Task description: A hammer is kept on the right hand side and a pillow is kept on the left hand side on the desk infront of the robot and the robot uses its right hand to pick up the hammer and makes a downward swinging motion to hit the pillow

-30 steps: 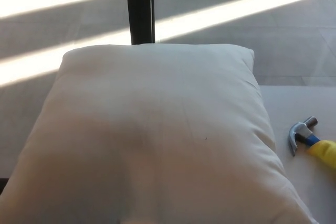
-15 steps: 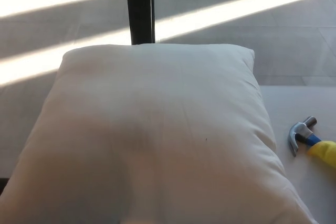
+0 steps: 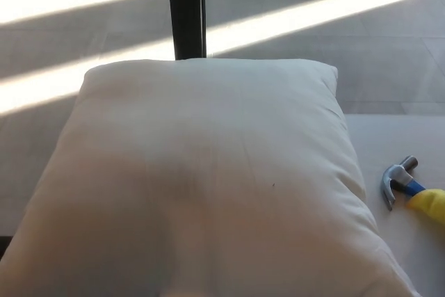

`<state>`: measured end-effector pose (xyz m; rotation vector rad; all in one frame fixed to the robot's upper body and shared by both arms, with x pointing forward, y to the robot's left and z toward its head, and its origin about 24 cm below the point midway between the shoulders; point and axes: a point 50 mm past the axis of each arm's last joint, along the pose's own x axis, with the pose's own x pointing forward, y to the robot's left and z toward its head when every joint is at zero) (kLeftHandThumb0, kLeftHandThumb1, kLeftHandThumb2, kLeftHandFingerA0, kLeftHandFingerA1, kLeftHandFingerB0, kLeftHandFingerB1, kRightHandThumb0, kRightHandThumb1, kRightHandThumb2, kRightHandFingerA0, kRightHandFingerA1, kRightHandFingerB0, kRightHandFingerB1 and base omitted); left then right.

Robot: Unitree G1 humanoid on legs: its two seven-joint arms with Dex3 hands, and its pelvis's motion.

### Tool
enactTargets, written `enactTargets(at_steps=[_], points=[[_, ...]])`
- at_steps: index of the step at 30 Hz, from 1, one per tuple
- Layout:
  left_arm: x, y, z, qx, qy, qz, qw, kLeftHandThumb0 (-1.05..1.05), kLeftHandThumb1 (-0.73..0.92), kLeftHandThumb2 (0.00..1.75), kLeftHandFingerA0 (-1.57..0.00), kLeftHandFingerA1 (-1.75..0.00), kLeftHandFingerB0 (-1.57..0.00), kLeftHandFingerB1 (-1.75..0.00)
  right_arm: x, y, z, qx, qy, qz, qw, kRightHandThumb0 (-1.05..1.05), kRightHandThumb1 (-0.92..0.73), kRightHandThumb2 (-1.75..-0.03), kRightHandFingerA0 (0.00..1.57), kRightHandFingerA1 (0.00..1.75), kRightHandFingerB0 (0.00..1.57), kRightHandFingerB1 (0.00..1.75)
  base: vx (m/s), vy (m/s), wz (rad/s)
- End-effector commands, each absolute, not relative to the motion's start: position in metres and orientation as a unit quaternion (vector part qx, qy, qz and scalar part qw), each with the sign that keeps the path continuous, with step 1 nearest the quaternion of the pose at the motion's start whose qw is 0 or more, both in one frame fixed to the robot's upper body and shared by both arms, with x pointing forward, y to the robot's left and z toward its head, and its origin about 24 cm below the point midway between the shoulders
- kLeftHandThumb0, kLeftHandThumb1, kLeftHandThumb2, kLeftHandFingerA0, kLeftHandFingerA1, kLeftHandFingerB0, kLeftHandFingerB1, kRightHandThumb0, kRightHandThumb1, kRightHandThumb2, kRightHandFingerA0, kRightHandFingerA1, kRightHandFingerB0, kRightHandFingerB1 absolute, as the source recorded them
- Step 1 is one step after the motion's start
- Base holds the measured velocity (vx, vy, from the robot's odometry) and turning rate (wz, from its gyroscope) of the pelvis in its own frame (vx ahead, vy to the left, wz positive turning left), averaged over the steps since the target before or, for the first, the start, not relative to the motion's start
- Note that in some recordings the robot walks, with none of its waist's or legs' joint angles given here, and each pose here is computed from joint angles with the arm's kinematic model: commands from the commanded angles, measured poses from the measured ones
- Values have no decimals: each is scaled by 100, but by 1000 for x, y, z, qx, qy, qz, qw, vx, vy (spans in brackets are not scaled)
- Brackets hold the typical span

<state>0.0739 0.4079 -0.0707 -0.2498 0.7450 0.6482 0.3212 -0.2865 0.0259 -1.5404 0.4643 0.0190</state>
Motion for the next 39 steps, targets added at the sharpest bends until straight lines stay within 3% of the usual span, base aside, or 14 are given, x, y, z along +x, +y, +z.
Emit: enactTargets(at_steps=[1, 2, 4, 8, 9, 10, 12, 14, 15, 25, 30, 31, 32, 39], points=[[73, 413, -65, -102, 354, 306, 878, -62, 74, 62, -53, -57, -50, -43, 282, -278, -29, -658, 252, 74, 706, -32, -81, -67, 70, 138, 68, 70, 0, 0, 0], [73, 414, -66, -94, 357, 308, 877, -64, 74, 62, -58, -57, -52, -42, 283, -277, -27, -663, 246, 74, 703, -43, -67, -87, 87, 134, 64, 77, 0, 0, 0], [74, 414, -65, -90, 358, 308, 877, -65, 73, 62, -56, -57, -52, -42, 283, -277, -27, -650, 247, 72, 715, -29, -79, -67, 73, 148, 64, 70, 0, 0, 0], [73, 415, -64, -101, 353, 307, 878, -62, 73, 62, -55, -58, -51, -43, 293, -276, -12, -579, 230, 54, 780, -24, -75, -69, 88, 156, 74, 69, 0, 0, 0], [74, 415, -64, -96, 353, 308, 878, -61, 73, 62, -56, -57, -51, -43, 297, -277, -3, -573, 230, 49, 785, -22, -80, -71, 98, 173, 64, 130, 0, 0, 0], [73, 416, -63, -95, 353, 309, 878, -61, 73, 62, -56, -57, -51, -43, 297, -277, -4, -572, 230, 50, 786, -22, -80, -71, 98, 173, 64, 130, 0, 0, 0], [73, 417, -62, -90, 355, 308, 878, -63, 72, 62, -55, -57, -51, -43, 300, -279, 6, -545, 220, 45, 808, -25, -64, -106, 133, 148, 94, 127, 0, 0, 0], [72, 418, -62, -90, 356, 309, 877, -62, 72, 62, -54, -58, -52, -44, 301, -283, 14, -520, 217, 43, 825, -26, -60, -107, 124, 139, 83, 115, 0, 0, 0], [71, 418, -62, -89, 355, 309, 878, -63, 73, 62, -52, -58, -50, -44, 302, -289, 21, -513, 217, 39, 830, -20, -65, -97, 95, 175, 67, 149, 0, 0, 0], [67, 419, -62, -91, 359, 311, 875, -61, 73, 62, -53, -57, -53, -44, 302, -300, 35, -491, 196, 30, 849, -15, -58, -99, 104, 172, 70, 141, 0, 0, 0], [68, 419, -61, -94, 359, 314, 874, -62, 72, 61, -54, -59, -54, -44, 302, -298, 39, -505, 184, 29, 843, -23, -60, -94, 86, 175, 68, 141, 0, 0, 0], [68, 419, -62, -92, 360, 313, 874, -63, 71, 61, -54, -58, -54, -44, 303, -297, 40, -504, 184, 30, 843, -21, -60, -99, 107, 175, 67, 142, 0, 0, 0], [68, 419, -62, -89, 362, 312, 874, -63, 72, 62, -55, -57, -53, -43, 303, -297, 40, -505, 180, 29, 844, -23, -59, -98, 87, 175, 67, 151, 0, 0, 0], [65, 418, -63, -91, 361, 318, 872, -63, 71, 61, -57, -58, -54, -43, 309, -295, 47, -505, 151, 18, 850, -25, -59, -101, 87, 175, 72, 150, 0, 0, 0]])
